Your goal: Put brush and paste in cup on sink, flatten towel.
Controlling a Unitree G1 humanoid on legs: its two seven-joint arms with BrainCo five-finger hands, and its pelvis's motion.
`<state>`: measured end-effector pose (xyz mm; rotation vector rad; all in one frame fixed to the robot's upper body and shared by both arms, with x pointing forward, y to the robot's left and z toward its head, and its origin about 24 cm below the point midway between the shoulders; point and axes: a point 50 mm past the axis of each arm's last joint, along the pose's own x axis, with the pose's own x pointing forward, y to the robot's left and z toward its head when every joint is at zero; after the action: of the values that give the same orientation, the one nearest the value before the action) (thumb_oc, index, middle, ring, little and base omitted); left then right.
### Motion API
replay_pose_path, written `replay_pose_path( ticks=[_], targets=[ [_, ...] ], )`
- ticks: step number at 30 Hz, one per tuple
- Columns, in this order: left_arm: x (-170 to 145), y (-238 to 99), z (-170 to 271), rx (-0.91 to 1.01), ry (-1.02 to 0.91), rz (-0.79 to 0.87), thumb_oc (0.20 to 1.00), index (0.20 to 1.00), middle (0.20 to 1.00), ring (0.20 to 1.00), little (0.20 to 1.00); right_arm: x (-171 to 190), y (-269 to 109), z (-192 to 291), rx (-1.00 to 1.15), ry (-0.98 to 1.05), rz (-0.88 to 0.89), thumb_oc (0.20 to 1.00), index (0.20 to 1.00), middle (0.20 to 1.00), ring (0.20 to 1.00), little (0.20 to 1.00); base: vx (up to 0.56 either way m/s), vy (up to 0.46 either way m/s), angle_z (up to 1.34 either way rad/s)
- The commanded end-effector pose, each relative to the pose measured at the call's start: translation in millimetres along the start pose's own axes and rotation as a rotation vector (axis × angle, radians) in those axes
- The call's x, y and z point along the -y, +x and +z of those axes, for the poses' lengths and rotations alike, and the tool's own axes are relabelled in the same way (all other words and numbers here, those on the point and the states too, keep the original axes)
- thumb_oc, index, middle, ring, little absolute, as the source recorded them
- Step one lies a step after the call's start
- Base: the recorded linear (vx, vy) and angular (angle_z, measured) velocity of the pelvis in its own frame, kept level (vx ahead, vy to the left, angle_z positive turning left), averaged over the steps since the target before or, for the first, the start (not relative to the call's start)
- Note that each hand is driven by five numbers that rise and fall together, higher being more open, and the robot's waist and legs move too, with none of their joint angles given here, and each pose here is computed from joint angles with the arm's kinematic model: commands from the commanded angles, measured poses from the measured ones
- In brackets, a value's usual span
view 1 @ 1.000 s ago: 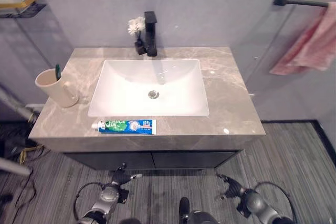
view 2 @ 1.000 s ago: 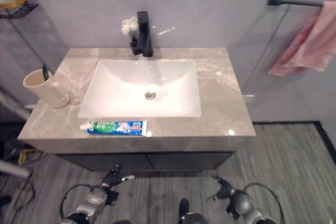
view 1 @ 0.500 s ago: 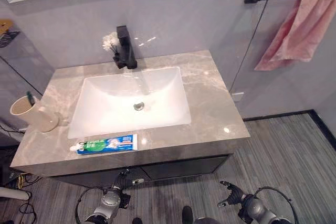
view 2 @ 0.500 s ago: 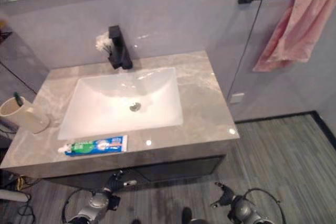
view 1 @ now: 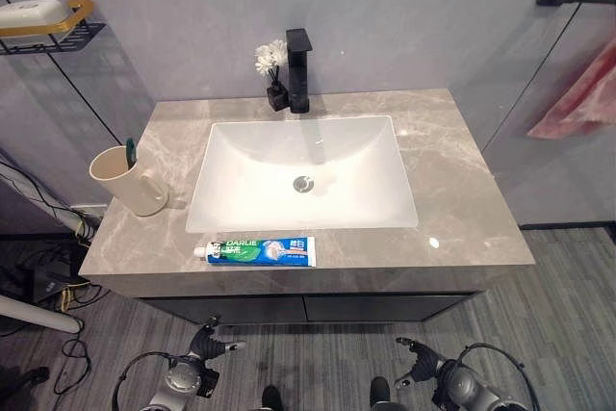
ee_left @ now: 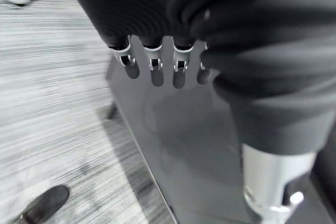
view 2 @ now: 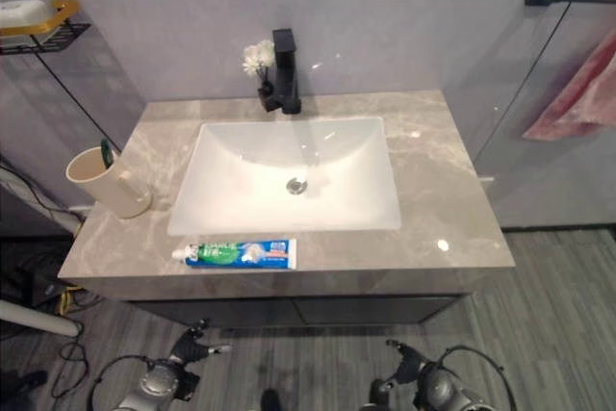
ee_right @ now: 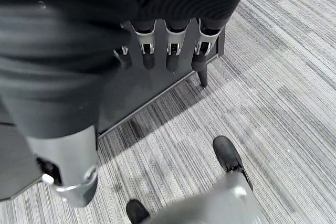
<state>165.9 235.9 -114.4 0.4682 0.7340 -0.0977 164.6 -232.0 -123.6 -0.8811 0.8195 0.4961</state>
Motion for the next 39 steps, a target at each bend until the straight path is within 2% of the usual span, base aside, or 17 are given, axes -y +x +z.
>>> replay_pose_path(
  ticks=[1, 3, 4, 5, 7, 9, 14, 18, 20, 22, 23, 24, 26, 27, 28, 32, 39],
  targets=[
    [-26, -1, 23, 0.13, 0.17, -0.038, 1.0, 1.0, 1.0, 1.0, 1.0, 13, 3, 7, 0.033, 0.151, -0.037, 1.0, 1.0, 1.0, 1.0, 1.0, 0.0, 0.0, 0.0],
    [-31, -6, 35, 0.199, 0.232, -0.091, 1.0, 1.0, 1.0, 1.0, 1.0, 15, 3, 4, 0.022, 0.152, -0.042, 1.0, 1.0, 1.0, 1.0, 1.0, -0.01, 0.0, 0.05],
    [-44, -21, 73, 0.375, 0.383, -0.195, 1.0, 1.0, 1.0, 1.0, 1.0, 20, 0, -4, -0.008, 0.111, -0.031, 1.0, 1.0, 1.0, 1.0, 1.0, 0.0, -0.011, 0.15],
    [-46, -23, 73, 0.372, 0.384, -0.196, 1.0, 1.0, 1.0, 1.0, 1.0, 19, 1, -3, -0.006, 0.112, -0.029, 1.0, 1.0, 1.0, 1.0, 1.0, 0.01, -0.019, 0.14],
    [-58, -52, 129, 0.571, 0.499, -0.345, 1.0, 1.0, 1.0, 1.0, 1.0, 17, 0, -13, -0.065, 0.098, -0.007, 1.0, 1.0, 1.0, 1.0, 1.0, 0.01, -0.047, 0.16],
    [-60, -72, 154, 0.64, 0.466, -0.456, 1.0, 1.0, 1.0, 1.0, 1.0, 4, 1, -17, -0.106, 0.117, 0.035, 1.0, 1.0, 1.0, 1.0, 1.0, 0.0, -0.054, 0.07],
    [-11, -106, 227, 0.902, 0.367, -0.823, 1.0, 1.0, 1.0, 1.0, 1.0, -30, -2, -28, -0.183, 0.109, 0.143, 1.0, 1.0, 1.0, 1.0, 1.0, -0.01, -0.062, 0.12],
    [5, -126, 256, 1.039, 0.336, -0.914, 1.0, 1.0, 1.0, 1.0, 1.0, -38, -5, -31, -0.193, 0.118, 0.161, 1.0, 1.0, 1.0, 1.0, 1.0, -0.03, -0.031, -0.08],
    [3, -139, 273, 1.169, 0.369, -0.853, 1.0, 1.0, 1.0, 1.0, 1.0, -43, -7, -35, -0.207, 0.181, 0.152, 1.0, 1.0, 1.0, 1.0, 1.0, -0.01, -0.022, -0.16],
    [-11, -146, 283, 1.261, 0.454, -0.705, 1.0, 1.0, 1.0, 1.0, 1.0, -43, -9, -38, -0.209, 0.238, 0.134, 1.0, 1.0, 1.0, 1.0, 1.0, 0.0, -0.006, -0.03],
    [-11, -146, 283, 1.261, 0.454, -0.705, 1.0, 1.0, 1.0, 1.0, 1.0, -43, -9, -38, -0.209, 0.238, 0.134, 1.0, 1.0, 1.0, 1.0, 1.0, 0.0, 0.0, 0.0],
    [-26, -149, 290, 1.314, 0.529, -0.561, 1.0, 1.0, 1.0, 1.0, 1.0, -43, -11, -41, -0.214, 0.262, 0.125, 1.0, 1.0, 1.0, 1.0, 1.0, 0.0, 0.0, 0.0],
    [-48, -137, 287, 1.265, 0.536, -0.408, 1.0, 1.0, 1.0, 1.0, 1.0, -45, -14, -46, -0.229, 0.274, 0.13, 1.0, 1.0, 1.0, 1.0, 1.0, 0.0, 0.0, 0.0],
    [-65, -136, 285, 1.241, 0.618, -0.276, 1.0, 1.0, 1.0, 1.0, 1.0, -45, -15, -48, -0.236, 0.306, 0.127, 1.0, 1.0, 1.0, 1.0, 1.0, 0.0, 0.0, 0.0],
    [-65, -136, 284, 1.24, 0.618, -0.273, 1.0, 1.0, 1.0, 1.0, 1.0, -45, -15, -47, -0.236, 0.304, 0.128, 1.0, 1.0, 1.0, 1.0, 1.0, 0.0, 0.0, 0.0],
    [-98, -138, 277, 1.165, 0.8, -0.058, 1.0, 1.0, 1.0, 1.0, 1.0, -49, -16, -48, -0.237, 0.327, 0.134, 1.0, 1.0, 1.0, 1.0, 1.0, 0.0, 0.0, 0.0],
    [-121, -124, 265, 1.044, 0.901, 0.08, 1.0, 1.0, 1.0, 1.0, 1.0, -50, -15, -46, -0.231, 0.31, 0.144, 1.0, 1.0, 1.0, 1.0, 1.0, 0.0, 0.007, 0.07]
  ],
)
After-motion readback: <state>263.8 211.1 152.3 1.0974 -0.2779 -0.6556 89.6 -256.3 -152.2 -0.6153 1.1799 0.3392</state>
